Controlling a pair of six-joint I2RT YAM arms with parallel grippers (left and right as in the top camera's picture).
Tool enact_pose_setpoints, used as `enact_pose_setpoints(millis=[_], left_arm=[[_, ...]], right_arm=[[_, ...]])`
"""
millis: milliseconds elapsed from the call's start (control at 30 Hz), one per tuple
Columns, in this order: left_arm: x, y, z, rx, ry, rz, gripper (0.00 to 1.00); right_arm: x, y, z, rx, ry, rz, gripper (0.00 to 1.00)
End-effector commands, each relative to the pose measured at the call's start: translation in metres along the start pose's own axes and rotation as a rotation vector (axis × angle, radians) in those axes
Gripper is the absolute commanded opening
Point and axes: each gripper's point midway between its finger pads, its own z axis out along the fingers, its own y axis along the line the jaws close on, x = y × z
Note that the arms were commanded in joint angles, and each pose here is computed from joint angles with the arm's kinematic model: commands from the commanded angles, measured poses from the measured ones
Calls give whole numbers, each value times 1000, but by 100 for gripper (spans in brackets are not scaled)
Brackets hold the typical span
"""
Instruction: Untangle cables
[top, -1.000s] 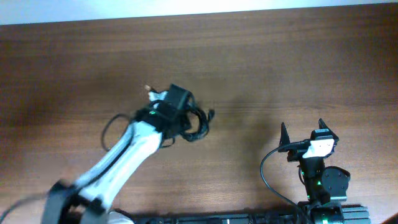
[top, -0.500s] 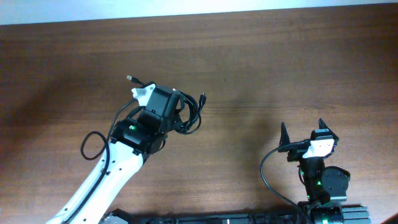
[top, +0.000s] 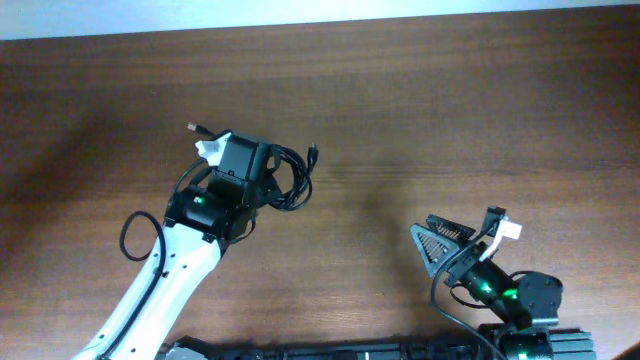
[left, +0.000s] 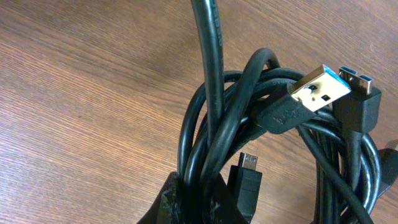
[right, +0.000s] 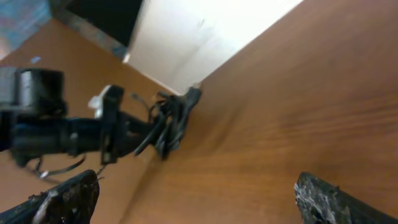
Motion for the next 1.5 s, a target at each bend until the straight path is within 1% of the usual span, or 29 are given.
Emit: enact_pose_setpoints(millis=[0,33,133,233,333,367,433,500,567,600,700,733,767,800,833,933,1000,1100,1167,1233,1267,1300,1333,1367,1400,1467], left_arm=[[-4,-11,-11,63,2,-1,0],[-3,-11,-11,64,2,-1,0],[0,-14,-12,85,24,4,0],[5,-19,-12,112,43,129,0],[9,-24,-13,148,58,235,0],[7,-32,-14,188,48,288,0],[5,-51,-20,285,29,365,0],[-2,-66,-27,358,-15,407,0],[-7,-71,-29,374,-40,405,0],[-7,-71,-29,375,-42,405,0],[-13,-67,-27,341,-71,411,0],[-17,-64,-26,318,-86,408,0],[-20,-60,-25,295,-101,405,0],[-23,-58,-24,276,-113,402,0],[-25,-55,-24,260,-124,398,0],[-35,-46,-22,199,-159,313,0],[-37,-46,-23,198,-167,290,0],[-35,-48,-23,210,-158,268,0],[-31,-52,-24,223,-150,279,0],[-25,-58,-25,236,-144,297,0],[-22,-61,-26,242,-140,306,0],[-18,-65,-27,251,-136,318,0],[-17,-66,-28,254,-134,322,0],[-16,-66,-28,253,-136,325,0],[-22,-61,-27,218,-163,320,0],[-50,-31,-28,21,-301,292,0]], right_arm=[[-1,24,-2,-69,33,-38,98],[-4,28,-3,-70,29,-41,98],[-6,20,-2,24,76,-20,98],[-18,7,1,209,160,-35,99],[-38,17,9,284,259,-62,99],[-49,22,16,293,293,-44,99],[-58,33,28,242,338,-13,99],[-60,24,39,239,360,16,99],[-53,7,47,269,403,149,99],[-47,5,50,255,434,205,99],[-19,15,71,142,577,269,92],[-10,21,81,118,610,280,91],[-1,34,96,71,635,269,87],[3,44,109,41,633,248,80],[6,47,116,47,624,244,76],[19,42,131,202,559,348,73],[33,42,138,297,513,404,67],[45,44,146,374,434,452,58],[48,52,153,364,405,468,56],[50,60,160,326,399,459,50],[52,61,165,311,401,457,37],[55,60,165,314,413,459,14],[57,61,165,310,427,463,4],[60,63,164,301,446,466,4],[64,67,163,278,480,454,4],[80,78,153,184,613,297,4]])
